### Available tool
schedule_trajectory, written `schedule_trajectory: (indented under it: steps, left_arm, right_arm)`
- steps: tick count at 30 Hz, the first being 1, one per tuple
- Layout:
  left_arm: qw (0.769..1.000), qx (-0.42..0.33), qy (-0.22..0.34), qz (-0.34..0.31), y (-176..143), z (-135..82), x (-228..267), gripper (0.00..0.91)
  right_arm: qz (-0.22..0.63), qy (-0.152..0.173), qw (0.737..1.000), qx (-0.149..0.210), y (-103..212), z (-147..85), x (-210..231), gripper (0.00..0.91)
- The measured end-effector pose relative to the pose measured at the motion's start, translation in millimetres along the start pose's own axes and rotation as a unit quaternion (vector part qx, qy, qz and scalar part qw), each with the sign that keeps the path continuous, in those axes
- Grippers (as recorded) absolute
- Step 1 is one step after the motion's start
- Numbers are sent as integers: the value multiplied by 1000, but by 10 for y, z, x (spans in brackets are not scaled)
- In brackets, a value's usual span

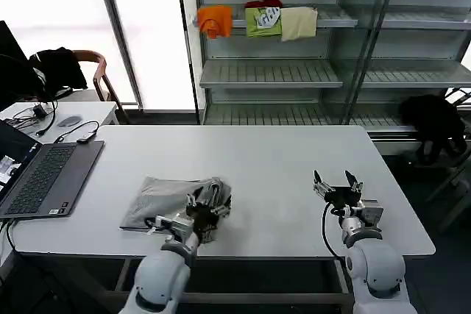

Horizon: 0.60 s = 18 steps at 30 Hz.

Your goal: Fold and organize the clothes.

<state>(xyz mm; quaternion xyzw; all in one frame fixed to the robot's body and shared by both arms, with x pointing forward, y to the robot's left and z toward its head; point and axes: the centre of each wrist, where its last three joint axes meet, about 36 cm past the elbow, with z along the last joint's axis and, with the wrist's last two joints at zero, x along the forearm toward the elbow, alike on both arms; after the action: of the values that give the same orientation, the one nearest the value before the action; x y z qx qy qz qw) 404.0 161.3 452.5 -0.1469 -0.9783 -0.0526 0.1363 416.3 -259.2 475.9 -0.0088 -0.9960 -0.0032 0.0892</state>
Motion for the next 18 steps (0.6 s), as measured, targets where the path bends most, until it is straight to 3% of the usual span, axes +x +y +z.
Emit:
schedule_trajectory:
  steps: [8,13,18]
  left_arm:
    - [997,60,-44,-35,834,-240,211,907]
    - [994,75,-26,-79,1370,-113,272,907]
    - [991,89,-2,-103,1670,105,282,907]
  right_arm:
    - [-5,1,1000,6,41,-11,-16,907]
    - [-8,5,1000,6,88,18,-30,907]
    - [-9,7,1000,7,111,38,-21,907]
